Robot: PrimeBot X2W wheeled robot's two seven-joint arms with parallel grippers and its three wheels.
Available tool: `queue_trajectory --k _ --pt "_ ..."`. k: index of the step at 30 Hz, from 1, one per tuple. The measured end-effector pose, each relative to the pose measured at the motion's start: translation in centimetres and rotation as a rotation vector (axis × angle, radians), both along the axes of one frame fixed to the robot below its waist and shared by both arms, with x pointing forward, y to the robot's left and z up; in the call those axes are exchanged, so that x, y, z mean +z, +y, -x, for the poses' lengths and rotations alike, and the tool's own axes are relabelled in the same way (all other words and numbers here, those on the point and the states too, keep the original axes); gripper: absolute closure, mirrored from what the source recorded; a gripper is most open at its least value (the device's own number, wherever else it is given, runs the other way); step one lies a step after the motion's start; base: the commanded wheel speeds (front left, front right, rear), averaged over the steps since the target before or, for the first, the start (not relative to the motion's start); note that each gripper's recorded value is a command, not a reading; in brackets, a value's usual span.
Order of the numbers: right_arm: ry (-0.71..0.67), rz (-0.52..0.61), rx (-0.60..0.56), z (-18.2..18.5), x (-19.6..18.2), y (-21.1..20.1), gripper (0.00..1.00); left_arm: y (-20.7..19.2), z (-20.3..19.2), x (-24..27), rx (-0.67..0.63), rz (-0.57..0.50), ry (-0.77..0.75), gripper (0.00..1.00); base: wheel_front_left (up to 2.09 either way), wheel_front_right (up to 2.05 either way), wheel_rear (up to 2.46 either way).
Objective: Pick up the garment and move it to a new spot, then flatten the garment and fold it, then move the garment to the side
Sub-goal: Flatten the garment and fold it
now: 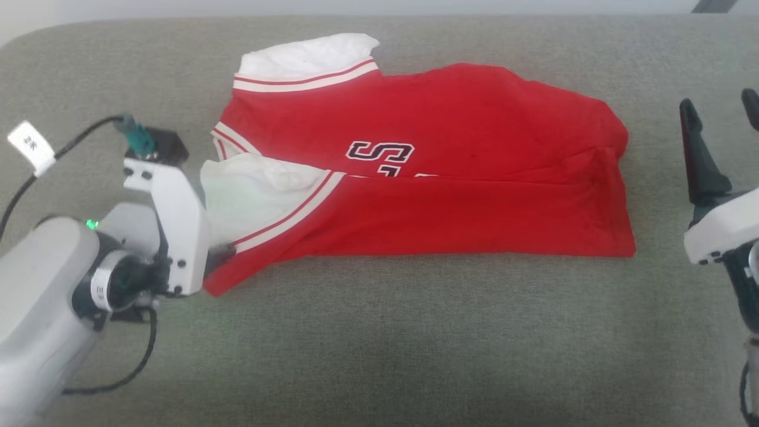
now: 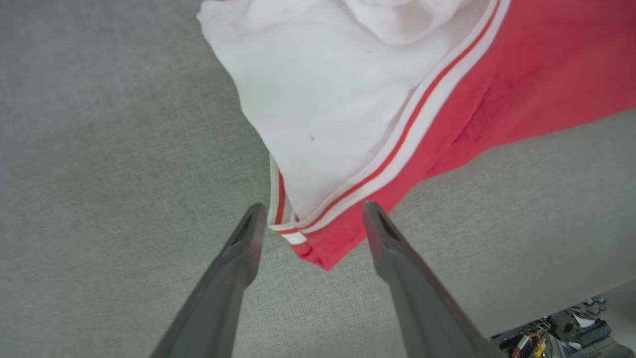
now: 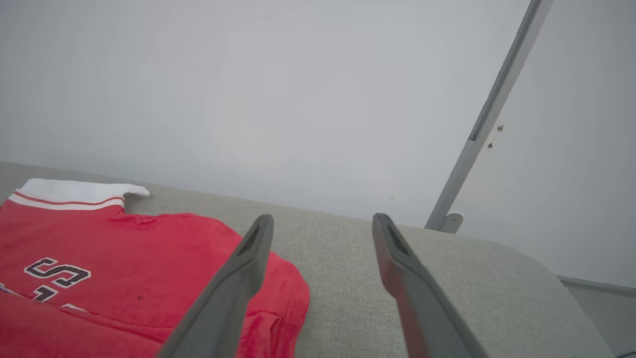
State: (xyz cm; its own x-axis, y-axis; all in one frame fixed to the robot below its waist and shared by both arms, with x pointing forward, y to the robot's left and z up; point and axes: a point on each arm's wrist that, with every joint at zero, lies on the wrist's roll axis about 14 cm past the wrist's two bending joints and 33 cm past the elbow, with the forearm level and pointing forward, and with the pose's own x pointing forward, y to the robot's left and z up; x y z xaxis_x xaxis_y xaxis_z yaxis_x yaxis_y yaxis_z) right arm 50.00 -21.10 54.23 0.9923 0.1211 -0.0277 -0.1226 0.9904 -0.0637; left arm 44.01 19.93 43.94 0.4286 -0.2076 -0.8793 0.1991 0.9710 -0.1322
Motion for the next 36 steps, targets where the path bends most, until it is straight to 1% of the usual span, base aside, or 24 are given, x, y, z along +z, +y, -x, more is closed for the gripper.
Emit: queue_trajectory --k 7,13,18,19,20,21,29,36 --pt "0.007 -0.024 -0.073 1.4 -0.8 -1.5 0.0 0.1 1.3 -2.6 0.04 0.0 0.093 0.0 0.0 0.0 0.0" --pt "0.032 -0.053 -0.111 1.9 -1.9 -2.2 0.0 1.4 0.8 -5.1 0.103 -0.003 0.12 0.0 0.0 0.0 0.0" --pt "0.079 -0.051 -0.118 2.4 -2.8 -2.5 0.0 1.6 0.3 -6.5 0.13 0.018 0.126 0.0 0.0 0.0 0.0" --pt "0.094 -0.05 -0.116 2.5 -3.1 -2.4 0.0 1.6 0.3 -6.6 0.134 0.025 0.126 0.05 0.0 0.0 0.0" --pt "0.115 -0.053 -0.112 2.6 -3.5 -2.3 0.0 1.7 0.3 -6.8 0.132 0.028 0.128 0.84 0.0 0.0 0.0" --pt "0.142 -0.063 -0.11 2.9 -4.0 -2.3 0.0 1.6 0.2 -6.9 0.136 0.039 0.129 1.0 0.0 0.0 0.0" --pt "0.463 -0.119 -0.041 5.1 -9.4 0.0 0.0 1.6 0.2 -7.1 0.146 0.07 0.117 1.0 0.0 0.0 0.0" --pt "0.702 -0.121 0.017 6.4 -13.0 1.8 0.0 1.5 0.2 -7.2 0.144 0.08 0.108 1.0 0.0 0.0 0.0"
